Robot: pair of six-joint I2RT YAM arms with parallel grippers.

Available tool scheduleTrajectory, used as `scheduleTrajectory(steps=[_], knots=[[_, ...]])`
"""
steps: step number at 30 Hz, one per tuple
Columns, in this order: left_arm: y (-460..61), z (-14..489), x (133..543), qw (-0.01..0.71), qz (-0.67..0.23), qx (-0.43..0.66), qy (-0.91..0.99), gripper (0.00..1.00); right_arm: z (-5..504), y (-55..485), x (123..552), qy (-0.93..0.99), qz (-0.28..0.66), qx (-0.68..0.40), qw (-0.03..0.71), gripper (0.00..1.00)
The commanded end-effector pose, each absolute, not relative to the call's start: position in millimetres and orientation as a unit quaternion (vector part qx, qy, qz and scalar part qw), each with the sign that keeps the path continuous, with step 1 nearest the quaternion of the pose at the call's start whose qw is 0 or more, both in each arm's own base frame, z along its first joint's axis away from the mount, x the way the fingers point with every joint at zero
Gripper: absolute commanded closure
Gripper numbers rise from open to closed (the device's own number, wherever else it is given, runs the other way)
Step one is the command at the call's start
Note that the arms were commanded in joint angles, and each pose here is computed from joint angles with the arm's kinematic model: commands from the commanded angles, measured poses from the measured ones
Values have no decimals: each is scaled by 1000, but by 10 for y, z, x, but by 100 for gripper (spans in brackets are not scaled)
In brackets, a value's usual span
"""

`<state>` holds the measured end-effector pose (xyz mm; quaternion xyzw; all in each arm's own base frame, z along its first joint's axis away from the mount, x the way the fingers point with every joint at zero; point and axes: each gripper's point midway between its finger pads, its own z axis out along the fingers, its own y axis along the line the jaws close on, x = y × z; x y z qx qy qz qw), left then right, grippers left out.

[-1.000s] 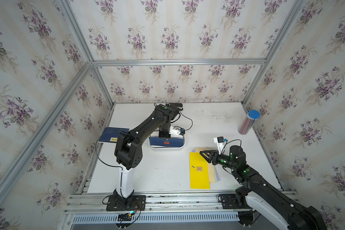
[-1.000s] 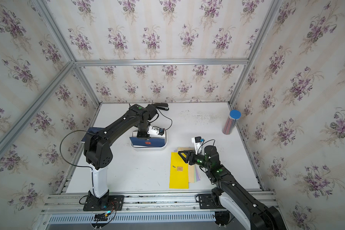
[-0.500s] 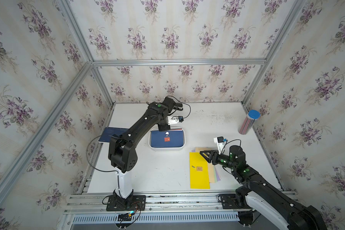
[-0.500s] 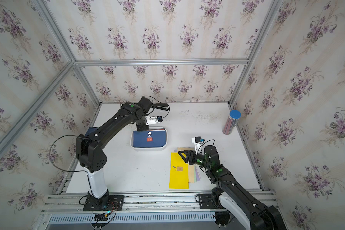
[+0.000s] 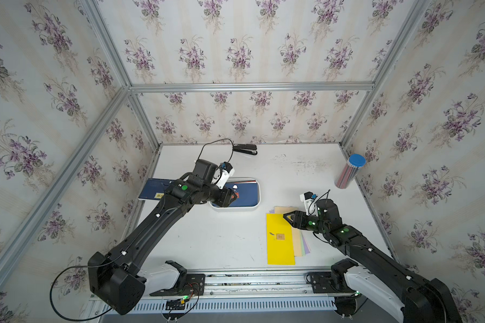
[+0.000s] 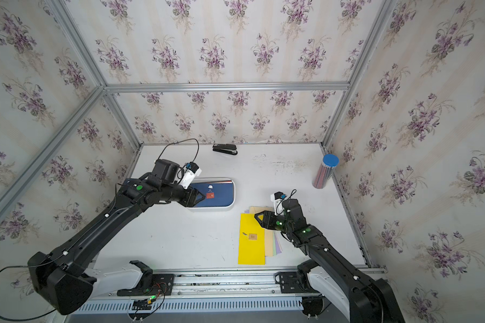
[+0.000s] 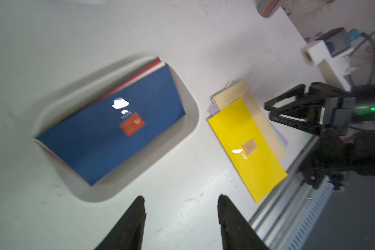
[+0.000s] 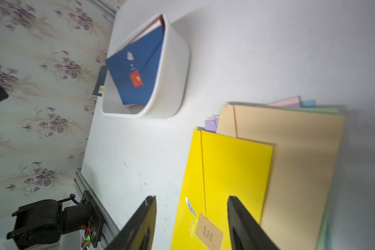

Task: Put the sealed envelopes into the storage box
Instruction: Place the envelope in the storage box, then pick up the envelope from the center of the board.

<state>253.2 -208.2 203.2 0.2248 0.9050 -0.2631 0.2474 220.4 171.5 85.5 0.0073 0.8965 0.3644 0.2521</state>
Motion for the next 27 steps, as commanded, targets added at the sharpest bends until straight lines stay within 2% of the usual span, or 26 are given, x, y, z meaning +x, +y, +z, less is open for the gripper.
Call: scheduleTrajectory(steps=[1,5,9,13,19,27], knots=[[-2449,1953,2168,203,-372,175,889,44,622,1651,2080,916,344,41,203,45],[-2775,1510,1669,143,-355,213,899,44,477,1655,2008,923,339,53,176,48],[-3007,1173,1472,105,-357,209,904,44,341,1631,1929,929,329,58,157,49],[-3364,1021,1413,89,-381,224,893,44,255,1606,1883,934,319,67,147,49],[-3746,653,1447,41,-361,235,902,61,190,1564,1842,939,305,71,140,49],[-3859,363,1511,14,-339,232,911,62,236,1699,1821,928,345,63,125,50]])
